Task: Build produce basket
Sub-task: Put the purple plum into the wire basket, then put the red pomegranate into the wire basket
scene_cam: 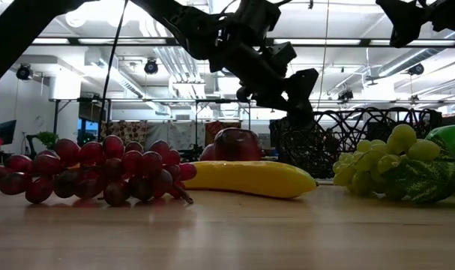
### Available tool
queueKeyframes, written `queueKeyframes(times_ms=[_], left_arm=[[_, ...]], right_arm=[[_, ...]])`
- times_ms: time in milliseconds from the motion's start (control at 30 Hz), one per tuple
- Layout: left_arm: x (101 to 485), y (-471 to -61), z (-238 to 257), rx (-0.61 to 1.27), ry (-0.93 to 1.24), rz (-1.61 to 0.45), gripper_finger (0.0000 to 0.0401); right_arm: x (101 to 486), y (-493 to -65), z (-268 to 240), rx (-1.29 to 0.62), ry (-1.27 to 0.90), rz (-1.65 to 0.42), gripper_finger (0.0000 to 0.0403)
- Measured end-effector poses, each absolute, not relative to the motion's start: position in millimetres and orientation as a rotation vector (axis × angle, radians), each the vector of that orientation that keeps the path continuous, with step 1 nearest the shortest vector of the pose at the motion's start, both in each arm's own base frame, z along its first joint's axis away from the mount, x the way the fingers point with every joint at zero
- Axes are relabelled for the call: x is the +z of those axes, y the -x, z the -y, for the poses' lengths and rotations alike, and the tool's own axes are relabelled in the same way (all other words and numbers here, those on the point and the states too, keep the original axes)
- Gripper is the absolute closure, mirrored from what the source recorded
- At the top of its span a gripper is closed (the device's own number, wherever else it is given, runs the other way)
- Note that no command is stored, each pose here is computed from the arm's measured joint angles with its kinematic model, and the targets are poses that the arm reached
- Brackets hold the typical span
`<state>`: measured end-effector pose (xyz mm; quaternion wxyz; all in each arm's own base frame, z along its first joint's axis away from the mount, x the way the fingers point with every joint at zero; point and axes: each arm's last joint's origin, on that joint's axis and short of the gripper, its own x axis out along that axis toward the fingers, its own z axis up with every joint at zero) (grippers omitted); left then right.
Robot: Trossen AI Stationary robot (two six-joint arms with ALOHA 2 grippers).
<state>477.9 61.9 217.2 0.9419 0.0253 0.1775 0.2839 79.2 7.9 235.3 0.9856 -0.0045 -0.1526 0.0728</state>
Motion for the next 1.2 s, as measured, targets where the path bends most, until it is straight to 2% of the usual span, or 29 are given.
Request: queueKeyframes(times_ms=[433,967,1200], left_arm=[[217.4,-477.9,-61.9,0.58,-0.051,-0.361,0.0098],[227.4,-477.9,-48.7,0.554,-0.054,-0.337,0.0094],[248.9,-472.6,-29.8,0.504,-0.125,-0.308,0.0094]], right_arm=[[235.2,-79.3,-7.9,0.146,0.009,0.306,0.0096],[234.8,-79.4,-7.9,0.146,0.009,0.301,0.0103],[234.0,-79.9,-7.9,0.145,0.011,0.292,0.0105]])
